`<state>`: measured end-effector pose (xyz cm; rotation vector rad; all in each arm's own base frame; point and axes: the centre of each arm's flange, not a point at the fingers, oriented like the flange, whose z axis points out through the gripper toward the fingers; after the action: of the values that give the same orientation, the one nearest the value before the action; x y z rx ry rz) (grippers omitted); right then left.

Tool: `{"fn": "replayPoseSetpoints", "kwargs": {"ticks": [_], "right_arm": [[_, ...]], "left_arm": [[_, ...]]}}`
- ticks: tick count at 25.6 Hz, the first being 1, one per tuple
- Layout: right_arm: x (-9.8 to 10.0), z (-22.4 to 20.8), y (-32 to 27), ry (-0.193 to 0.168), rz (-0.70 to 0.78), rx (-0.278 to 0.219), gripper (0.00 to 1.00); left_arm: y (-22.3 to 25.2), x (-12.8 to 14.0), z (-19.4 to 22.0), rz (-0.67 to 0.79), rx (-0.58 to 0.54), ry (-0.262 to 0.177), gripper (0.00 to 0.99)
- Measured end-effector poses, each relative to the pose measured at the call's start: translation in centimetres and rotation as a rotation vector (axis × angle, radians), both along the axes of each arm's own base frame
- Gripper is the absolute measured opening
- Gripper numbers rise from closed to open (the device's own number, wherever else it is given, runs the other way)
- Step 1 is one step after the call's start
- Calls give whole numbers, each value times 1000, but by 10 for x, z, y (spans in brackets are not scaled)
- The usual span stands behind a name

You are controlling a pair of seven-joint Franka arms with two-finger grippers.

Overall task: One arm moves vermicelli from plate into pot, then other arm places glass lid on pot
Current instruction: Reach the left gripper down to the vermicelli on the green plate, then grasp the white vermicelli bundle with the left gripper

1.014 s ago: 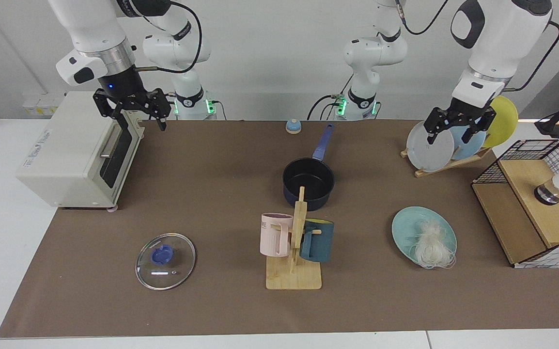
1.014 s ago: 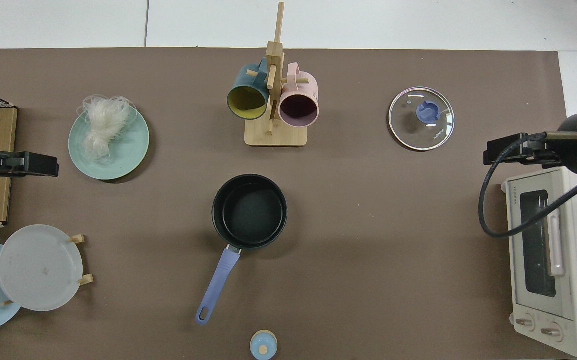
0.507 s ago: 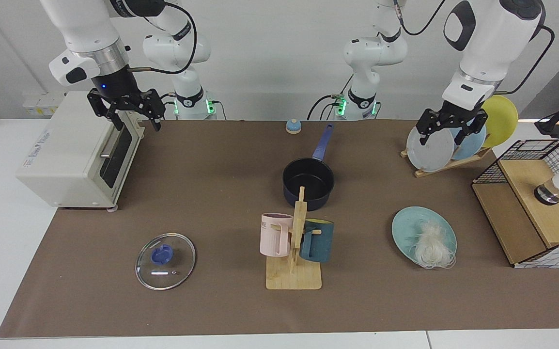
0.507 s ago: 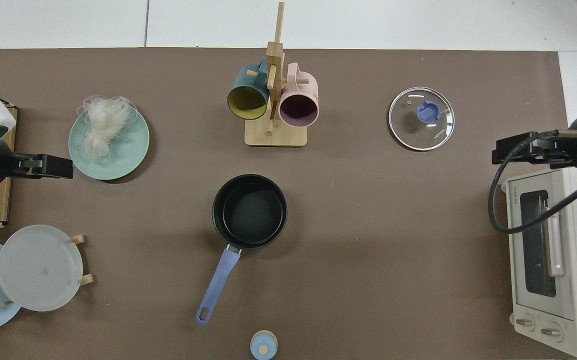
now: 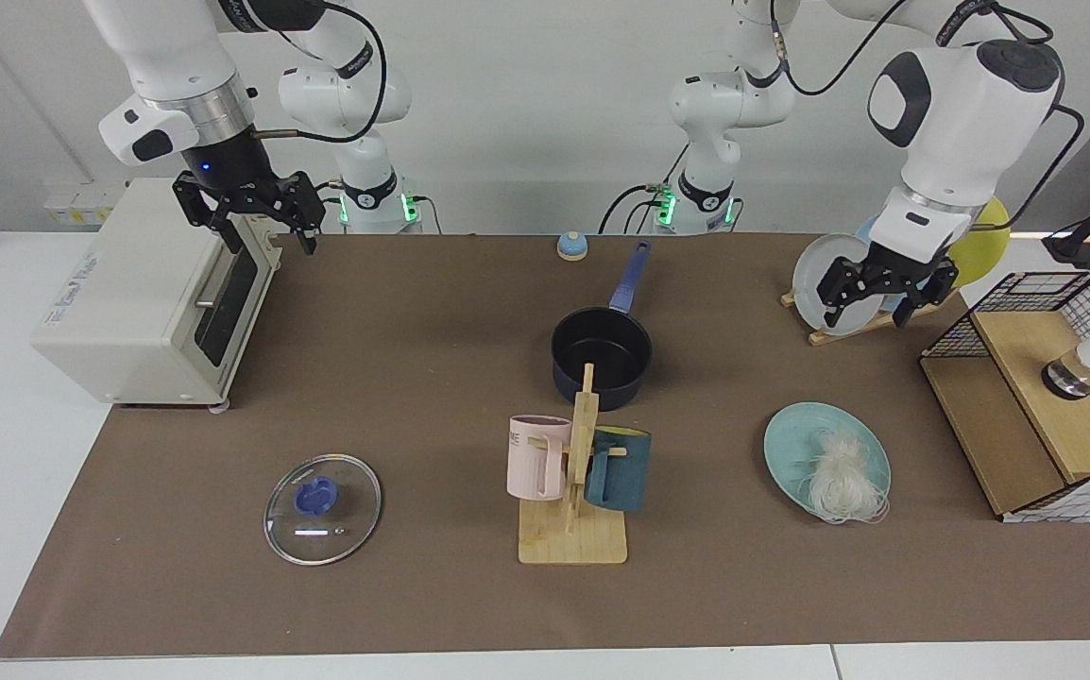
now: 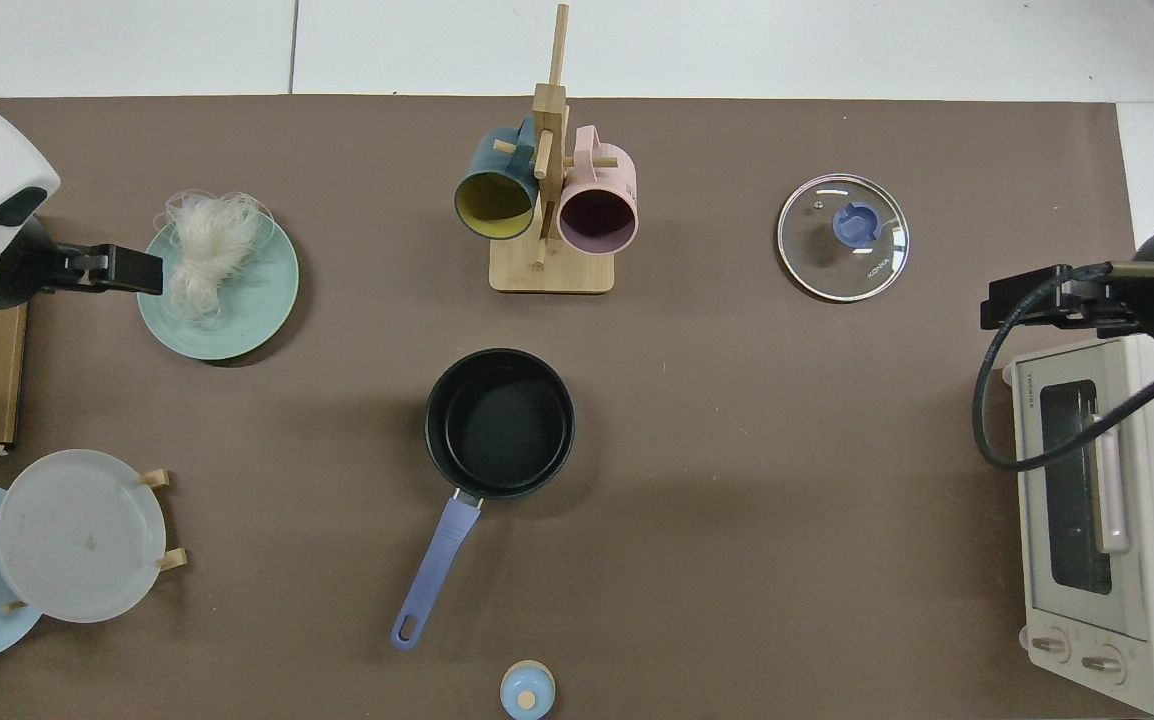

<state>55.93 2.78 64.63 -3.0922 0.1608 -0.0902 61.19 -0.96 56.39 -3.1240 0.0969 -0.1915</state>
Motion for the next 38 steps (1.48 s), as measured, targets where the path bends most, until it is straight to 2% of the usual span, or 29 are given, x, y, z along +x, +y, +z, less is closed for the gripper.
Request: {"fn": "replayPoseSetpoints", "kwargs": {"ticks": [6, 10, 19, 27, 38], "right_arm": [[0, 7, 0, -14, 0, 0, 1000], [0, 12, 0, -26, 0, 1, 1000], [4, 4, 0, -5, 1, -2, 1000], [3, 5, 1, -8, 4, -2, 1000], [3, 6, 4, -8, 10, -2, 1000]], "left_arm": [[18, 45, -38, 26, -8, 23, 991], [23, 66, -66, 32, -12, 7, 991], [37, 101, -153, 50, -17, -16, 991], [32, 107, -213, 42, -25, -24, 991], [34, 104, -252, 42, -25, -20, 982]]}}
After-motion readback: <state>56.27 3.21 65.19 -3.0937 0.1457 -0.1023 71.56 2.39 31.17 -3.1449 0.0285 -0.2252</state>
